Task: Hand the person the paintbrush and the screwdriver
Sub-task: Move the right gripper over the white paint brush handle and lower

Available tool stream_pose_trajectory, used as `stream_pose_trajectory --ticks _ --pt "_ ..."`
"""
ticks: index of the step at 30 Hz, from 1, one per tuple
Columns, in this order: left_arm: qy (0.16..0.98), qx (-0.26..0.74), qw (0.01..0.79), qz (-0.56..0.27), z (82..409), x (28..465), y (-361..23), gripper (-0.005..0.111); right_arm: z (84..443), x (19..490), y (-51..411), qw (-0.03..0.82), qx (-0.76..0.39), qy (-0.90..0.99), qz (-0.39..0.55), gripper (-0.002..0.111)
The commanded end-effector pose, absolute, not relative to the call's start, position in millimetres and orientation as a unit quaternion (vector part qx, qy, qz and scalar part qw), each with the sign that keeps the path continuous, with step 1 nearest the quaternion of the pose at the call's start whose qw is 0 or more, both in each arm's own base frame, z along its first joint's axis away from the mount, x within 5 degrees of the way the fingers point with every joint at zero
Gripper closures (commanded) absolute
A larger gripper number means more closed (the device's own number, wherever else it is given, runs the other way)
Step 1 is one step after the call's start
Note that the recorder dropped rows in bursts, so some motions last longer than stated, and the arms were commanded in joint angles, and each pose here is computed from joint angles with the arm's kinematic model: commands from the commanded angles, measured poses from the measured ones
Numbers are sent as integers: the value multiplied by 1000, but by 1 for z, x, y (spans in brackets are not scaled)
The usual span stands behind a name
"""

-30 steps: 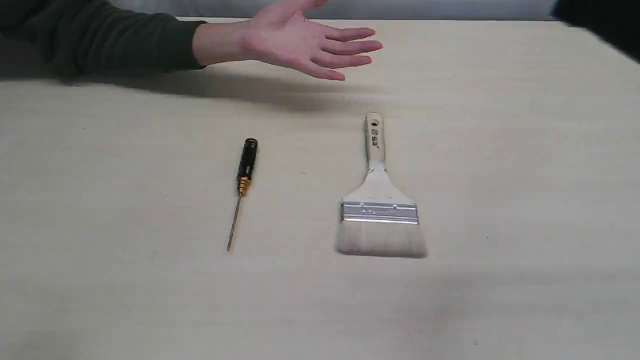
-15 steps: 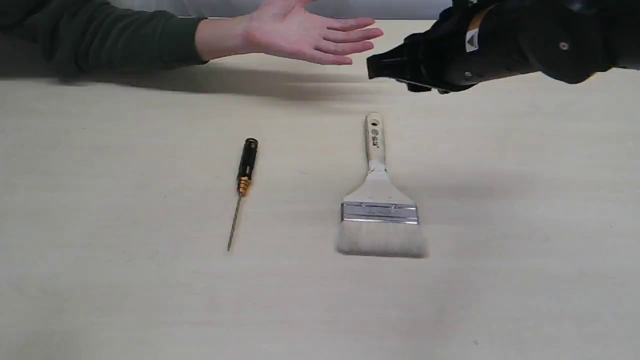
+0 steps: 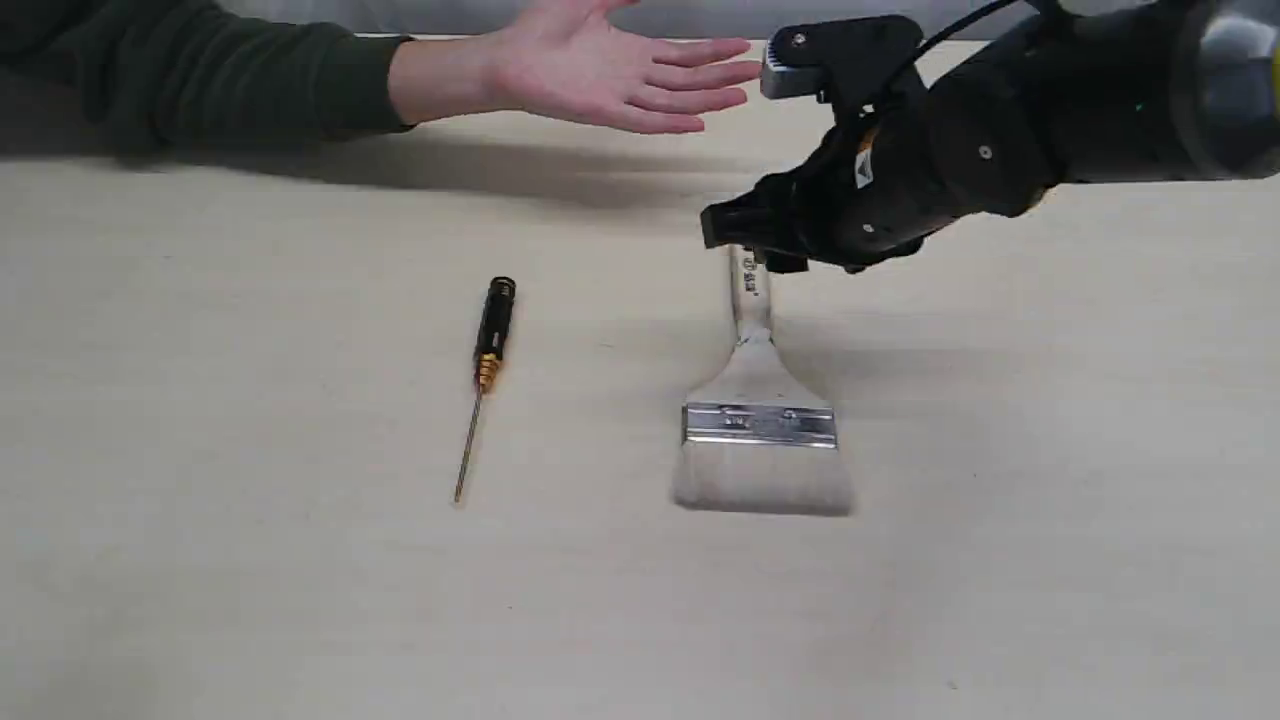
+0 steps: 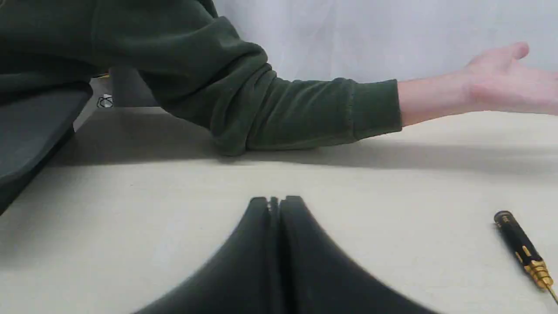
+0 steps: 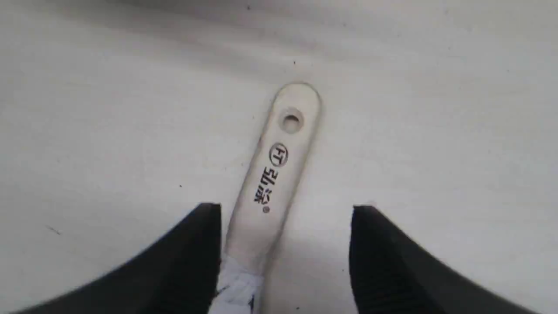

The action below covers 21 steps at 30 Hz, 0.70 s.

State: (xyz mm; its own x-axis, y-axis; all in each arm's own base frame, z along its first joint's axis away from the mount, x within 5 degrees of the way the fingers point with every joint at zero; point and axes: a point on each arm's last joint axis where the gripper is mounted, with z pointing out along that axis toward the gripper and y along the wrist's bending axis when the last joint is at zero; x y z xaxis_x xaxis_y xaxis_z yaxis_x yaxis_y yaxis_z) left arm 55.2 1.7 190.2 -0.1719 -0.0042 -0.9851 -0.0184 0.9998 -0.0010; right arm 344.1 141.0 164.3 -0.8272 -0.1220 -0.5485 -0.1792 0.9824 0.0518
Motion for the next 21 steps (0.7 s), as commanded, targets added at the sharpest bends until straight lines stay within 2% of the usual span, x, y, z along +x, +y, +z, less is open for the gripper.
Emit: stream_pose_trajectory --ticks 1,8,21 --pt "763 -7 647 1 190 55 1 107 152 346 143 263 -77 960 52 52" --pt "762 -6 648 2 191 55 1 107 129 347 149 228 -72 969 57 50" --pt "762 -6 648 2 191 55 1 107 114 355 174 171 -79 981 40 50"
